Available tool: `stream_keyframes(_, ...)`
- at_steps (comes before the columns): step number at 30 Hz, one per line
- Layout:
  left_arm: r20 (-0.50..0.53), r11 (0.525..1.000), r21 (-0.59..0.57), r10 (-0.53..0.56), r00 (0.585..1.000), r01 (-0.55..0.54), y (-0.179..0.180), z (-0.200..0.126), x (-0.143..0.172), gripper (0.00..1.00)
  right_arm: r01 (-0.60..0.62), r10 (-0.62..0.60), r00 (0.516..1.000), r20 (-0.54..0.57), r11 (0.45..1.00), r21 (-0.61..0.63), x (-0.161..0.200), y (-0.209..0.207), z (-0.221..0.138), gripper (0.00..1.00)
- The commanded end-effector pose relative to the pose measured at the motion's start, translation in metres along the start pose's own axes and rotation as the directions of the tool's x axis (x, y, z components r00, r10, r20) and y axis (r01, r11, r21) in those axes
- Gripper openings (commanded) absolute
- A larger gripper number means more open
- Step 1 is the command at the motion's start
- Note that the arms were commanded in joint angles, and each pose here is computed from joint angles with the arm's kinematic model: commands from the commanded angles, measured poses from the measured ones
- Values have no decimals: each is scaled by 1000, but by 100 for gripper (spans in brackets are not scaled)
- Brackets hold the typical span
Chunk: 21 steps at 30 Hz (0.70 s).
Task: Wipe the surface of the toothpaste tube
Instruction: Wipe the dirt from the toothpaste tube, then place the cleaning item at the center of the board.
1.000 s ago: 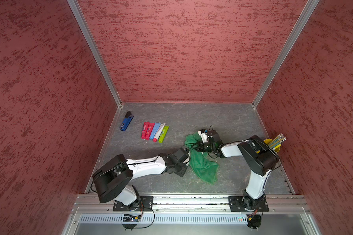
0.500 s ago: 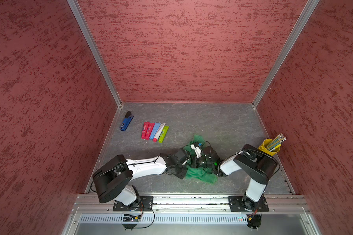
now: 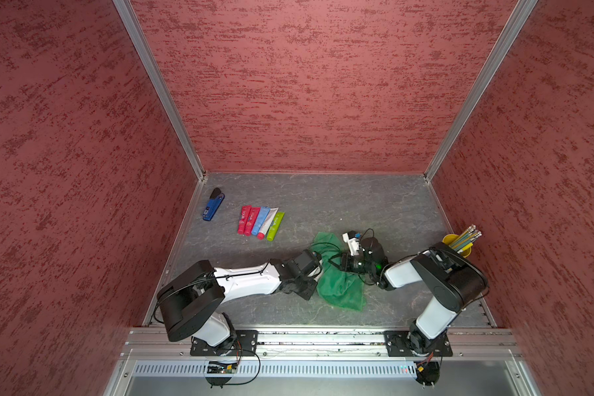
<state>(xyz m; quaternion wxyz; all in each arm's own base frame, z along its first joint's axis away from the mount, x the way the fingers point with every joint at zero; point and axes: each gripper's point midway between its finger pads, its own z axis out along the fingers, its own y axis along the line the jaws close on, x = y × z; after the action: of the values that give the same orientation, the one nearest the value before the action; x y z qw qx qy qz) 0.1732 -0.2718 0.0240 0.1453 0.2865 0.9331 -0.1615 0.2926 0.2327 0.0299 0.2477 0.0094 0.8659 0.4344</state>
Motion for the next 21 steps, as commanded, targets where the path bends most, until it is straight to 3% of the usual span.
stream_keyframes(1, 5, 1000, -31, -4, 1000, 4, 8, 2, 1, 0, -30, 38, 999, -27, 972, 232, 8, -59, -20, 0)
stream_keyframes(8, 7, 999, -36, -22, 1000, 22, 11, 2, 0, 0, -10, -23, 995, 98, 948, 317, -30, -52, -56, 0)
stream_keyframes(13, 1, 996, -52, -72, 997, 72, 22, 3, -1, 0, -37, -115, 956, 269, 865, 500, -65, -53, -110, 0)
stream_keyframes(21, 37, 986, -66, -154, 987, 156, 43, -7, -3, 0, -87, -43, 977, 207, 811, 579, -41, -66, -126, 0)
